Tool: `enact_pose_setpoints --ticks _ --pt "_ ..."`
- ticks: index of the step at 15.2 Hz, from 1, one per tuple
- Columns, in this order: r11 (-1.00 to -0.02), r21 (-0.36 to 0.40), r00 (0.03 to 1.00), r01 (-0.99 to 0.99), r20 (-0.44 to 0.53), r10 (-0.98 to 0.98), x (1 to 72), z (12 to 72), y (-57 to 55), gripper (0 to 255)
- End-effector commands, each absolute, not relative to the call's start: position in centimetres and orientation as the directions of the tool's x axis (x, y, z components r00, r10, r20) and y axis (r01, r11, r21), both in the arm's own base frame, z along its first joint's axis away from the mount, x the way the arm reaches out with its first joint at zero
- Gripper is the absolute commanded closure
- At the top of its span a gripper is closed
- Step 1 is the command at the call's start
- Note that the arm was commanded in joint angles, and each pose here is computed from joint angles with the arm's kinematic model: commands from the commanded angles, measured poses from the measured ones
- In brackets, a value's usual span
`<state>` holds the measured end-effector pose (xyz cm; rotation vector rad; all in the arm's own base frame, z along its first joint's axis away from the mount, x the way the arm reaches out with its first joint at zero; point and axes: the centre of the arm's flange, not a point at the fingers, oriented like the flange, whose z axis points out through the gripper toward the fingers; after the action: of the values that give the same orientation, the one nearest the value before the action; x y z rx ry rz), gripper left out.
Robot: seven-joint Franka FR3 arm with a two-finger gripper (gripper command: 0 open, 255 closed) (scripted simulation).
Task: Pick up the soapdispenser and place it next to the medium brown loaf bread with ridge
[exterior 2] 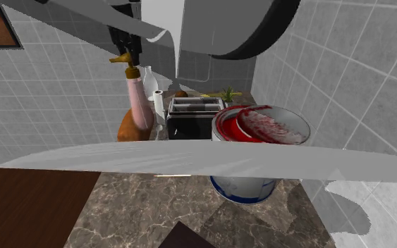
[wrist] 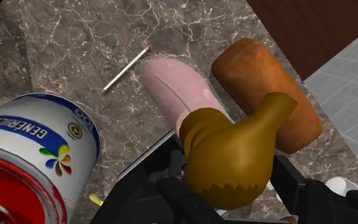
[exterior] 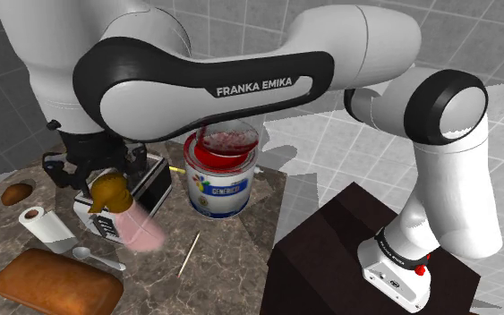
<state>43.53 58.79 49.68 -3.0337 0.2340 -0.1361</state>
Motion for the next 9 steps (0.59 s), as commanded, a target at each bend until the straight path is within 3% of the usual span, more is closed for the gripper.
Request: enact_pose_setpoints --ticks 1,9 --pt "-0.984 -0.102 0.984 -0.149 0.083 -0.158 43.9 48.6 61.2 255" --pt "-0.984 -0.102 0.984 -0.149 0.083 -0.158 43.9 44.4 61.2 255"
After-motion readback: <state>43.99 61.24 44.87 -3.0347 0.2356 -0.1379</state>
